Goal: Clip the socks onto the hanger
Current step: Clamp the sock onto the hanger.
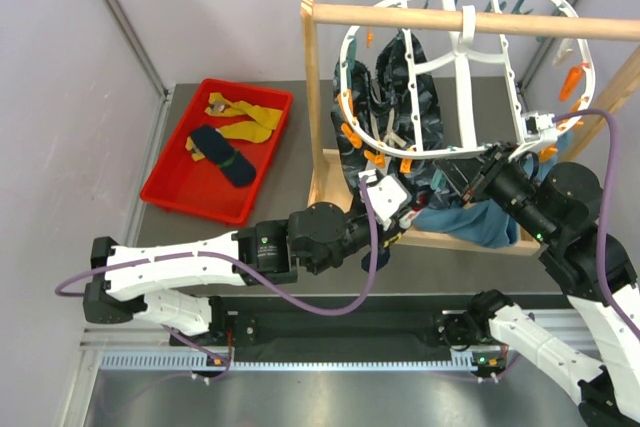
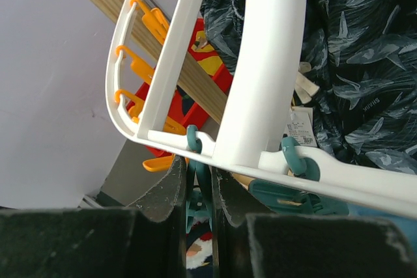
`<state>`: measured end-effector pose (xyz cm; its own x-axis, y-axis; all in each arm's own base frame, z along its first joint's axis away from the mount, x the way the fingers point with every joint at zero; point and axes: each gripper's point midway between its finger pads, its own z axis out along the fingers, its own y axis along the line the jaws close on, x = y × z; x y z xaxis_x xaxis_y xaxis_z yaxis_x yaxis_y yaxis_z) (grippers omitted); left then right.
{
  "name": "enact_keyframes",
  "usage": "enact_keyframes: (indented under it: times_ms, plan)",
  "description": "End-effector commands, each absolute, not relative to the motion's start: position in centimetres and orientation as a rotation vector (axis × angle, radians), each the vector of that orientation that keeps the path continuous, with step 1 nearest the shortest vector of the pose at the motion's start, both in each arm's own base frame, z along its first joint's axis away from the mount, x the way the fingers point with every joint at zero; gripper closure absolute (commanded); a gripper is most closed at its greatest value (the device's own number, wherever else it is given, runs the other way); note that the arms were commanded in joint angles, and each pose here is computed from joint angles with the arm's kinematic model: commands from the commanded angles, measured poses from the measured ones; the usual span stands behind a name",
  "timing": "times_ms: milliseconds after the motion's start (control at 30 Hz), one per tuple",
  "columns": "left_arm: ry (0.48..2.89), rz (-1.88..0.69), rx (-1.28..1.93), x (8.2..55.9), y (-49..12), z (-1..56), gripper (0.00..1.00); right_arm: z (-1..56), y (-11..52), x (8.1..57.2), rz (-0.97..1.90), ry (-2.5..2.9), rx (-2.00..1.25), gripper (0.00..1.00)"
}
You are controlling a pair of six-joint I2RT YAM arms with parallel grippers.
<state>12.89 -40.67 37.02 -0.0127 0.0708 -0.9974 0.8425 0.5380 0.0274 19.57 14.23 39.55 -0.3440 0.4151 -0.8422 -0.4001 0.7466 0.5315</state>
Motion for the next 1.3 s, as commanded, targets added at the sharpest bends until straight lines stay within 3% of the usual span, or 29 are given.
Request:
enact_keyframes:
  times_ms: [0,1267]
  plan:
    - [1.398,-0.771,0.718,13.3,-39.9,41.3,1.00,39.1,14.0,19.6,0.814,1.762,0.022,1.00]
    - [1.436,-0.642,0.743,14.3,-41.9,39.8,1.00,39.9,13.8,19.2,0.827,1.748,0.028,1.00]
